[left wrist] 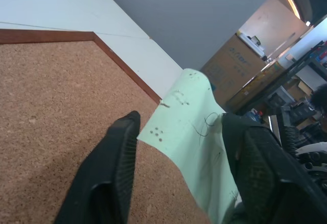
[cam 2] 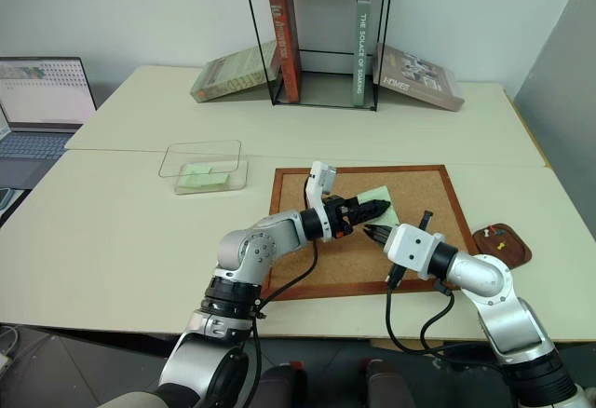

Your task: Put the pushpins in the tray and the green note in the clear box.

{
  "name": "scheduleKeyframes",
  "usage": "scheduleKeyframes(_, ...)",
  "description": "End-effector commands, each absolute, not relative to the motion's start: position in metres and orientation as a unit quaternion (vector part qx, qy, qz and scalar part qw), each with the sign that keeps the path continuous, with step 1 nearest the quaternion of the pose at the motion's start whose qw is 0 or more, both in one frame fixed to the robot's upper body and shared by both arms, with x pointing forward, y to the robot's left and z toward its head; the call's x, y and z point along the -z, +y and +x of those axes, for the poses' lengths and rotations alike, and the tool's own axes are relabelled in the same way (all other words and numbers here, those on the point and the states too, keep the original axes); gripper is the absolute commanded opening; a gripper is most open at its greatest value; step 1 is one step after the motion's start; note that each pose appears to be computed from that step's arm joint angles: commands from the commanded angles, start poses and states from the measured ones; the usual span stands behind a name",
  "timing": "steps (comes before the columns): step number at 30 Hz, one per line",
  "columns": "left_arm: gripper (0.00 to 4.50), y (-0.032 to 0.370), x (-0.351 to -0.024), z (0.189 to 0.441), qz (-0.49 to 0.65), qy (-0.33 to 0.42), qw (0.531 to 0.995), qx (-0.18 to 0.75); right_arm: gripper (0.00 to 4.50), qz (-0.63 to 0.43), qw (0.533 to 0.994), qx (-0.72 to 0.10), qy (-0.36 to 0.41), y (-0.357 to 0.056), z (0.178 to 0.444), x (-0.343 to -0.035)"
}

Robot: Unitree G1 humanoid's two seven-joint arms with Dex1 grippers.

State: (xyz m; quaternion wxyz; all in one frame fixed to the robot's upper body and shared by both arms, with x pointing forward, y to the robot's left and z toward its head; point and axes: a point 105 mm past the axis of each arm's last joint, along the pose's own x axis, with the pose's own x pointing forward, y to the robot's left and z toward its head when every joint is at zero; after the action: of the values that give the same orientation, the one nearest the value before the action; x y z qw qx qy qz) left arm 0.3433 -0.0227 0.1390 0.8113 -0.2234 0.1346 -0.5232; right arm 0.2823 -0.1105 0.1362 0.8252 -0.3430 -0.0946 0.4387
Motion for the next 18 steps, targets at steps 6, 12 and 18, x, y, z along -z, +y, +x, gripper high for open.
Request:
scheduleKeyframes(6, 0.80, -0.0268, -0.1517, 0.3387, -0.229, 0.109, 0.797, 0.548, 0.00, -0.352, 0.814, -0.442, -0.131, -0.1029, 0.2788, -0.1529)
scheduleKeyframes(12, 0.03, -0.0259, -0.1526, 0.3378, -0.234, 0.108, 0.793, 0.552, 0.00, -0.357, 0.813, -0.440, -0.138, -0.1027, 0.2791, -0.1546)
scheduleKeyframes(18, 0.03, -0.0249, -0.1541, 0.3373, -0.233, 0.101, 0.791, 0.557, 0.00, -0.359, 0.813, -0.435, -0.145, -0.1026, 0.2789, -0.1556)
